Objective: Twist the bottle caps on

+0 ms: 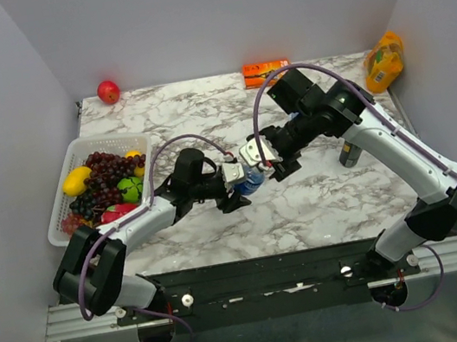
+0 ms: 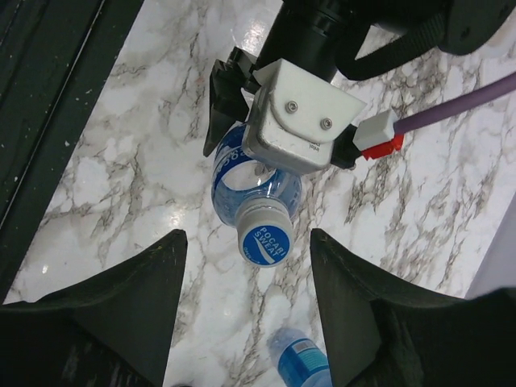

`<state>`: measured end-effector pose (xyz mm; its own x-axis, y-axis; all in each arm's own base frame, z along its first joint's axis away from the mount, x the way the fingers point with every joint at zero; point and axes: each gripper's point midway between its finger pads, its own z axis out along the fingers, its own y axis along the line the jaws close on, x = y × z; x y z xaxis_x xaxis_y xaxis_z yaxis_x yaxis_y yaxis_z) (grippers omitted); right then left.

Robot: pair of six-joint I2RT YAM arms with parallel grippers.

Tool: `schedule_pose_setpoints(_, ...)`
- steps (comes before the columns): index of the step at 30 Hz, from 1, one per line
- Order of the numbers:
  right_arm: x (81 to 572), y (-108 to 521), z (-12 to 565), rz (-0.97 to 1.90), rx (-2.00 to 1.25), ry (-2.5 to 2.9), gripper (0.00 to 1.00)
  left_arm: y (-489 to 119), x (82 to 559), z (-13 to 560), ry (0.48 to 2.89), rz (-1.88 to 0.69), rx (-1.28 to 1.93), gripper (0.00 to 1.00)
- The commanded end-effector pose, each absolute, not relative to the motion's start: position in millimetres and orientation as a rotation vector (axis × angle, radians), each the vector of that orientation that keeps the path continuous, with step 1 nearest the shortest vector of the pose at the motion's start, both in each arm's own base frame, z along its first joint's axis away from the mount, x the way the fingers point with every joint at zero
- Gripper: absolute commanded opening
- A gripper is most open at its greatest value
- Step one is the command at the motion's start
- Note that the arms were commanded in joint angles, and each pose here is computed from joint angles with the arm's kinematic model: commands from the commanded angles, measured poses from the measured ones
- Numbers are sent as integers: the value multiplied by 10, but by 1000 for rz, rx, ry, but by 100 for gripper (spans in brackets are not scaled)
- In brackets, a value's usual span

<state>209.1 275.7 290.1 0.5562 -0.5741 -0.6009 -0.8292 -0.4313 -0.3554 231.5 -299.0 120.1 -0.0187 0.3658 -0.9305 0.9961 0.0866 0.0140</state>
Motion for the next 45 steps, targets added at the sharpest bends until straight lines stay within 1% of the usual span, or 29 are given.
schedule_pose_setpoints(1, 1945, 2757, 2793, 577, -2255, 1024, 68, -2984, 2263, 1185, 1495, -969, 1483, 0)
schedule_pose_setpoints(3, 1956, 2748, 2775, 565, -2270, 1010, 66, -2985, 2265, 1184, 1491, -966, 1492, 0)
schedule_pose_setpoints(7, 1966, 2706, 2693, 551, -2314, 1016, 59, -2990, 2281, 1222, 1479, -966, 1494, 0)
schedule_pose_setpoints(10, 1972, 2690, 2656, 547, -2332, 1019, 57, -3000, 2275, 1245, 1469, -973, 1498, 0)
schedule_pose_setpoints(21, 1969, 2559, 2504, 526, -2419, 1056, 53, -2982, 2315, 1281, 1463, -967, 1485, 0)
schedule_pose_setpoints(27, 1980, 2523, 2457, 516, -2436, 1086, 47, -2982, 2353, 1309, 1458, -961, 1467, 0)
schedule_pose_setpoints(29, 1981, 2516, 2449, 517, -2436, 1097, 43, -2980, 2369, 1309, 1459, -959, 1463, 0)
schedule_pose_setpoints(35, 1992, 2543, 2397, 531, -2424, 1124, 38, -2976, 2406, 1348, 1453, -955, 1447, 0)
schedule_pose_setpoints(36, 1997, 2547, 2378, 534, -2422, 1130, 36, -2980, 2409, 1360, 1451, -956, 1443, 0)
schedule_pose_setpoints(37, 2023, 2569, 2369, 530, -2406, 1149, 31, -2983, 2414, 1376, 1442, -953, 1440, 0)
schedule_pose_setpoints(39, 2055, 2576, 2342, 537, -2376, 1215, 24, -2972, 2417, 1410, 1433, -939, 1427, 0)
schedule_pose_setpoints(40, 2077, 2599, 2320, 564, -2344, 1276, 19, -2981, 2438, 1452, 1412, -928, 1415, 0)
schedule_pose_setpoints(45, 2230, 2703, 2421, 759, -2124, 1493, 11, -2909, 2502, 1570, 1381, -835, 1348, 0)
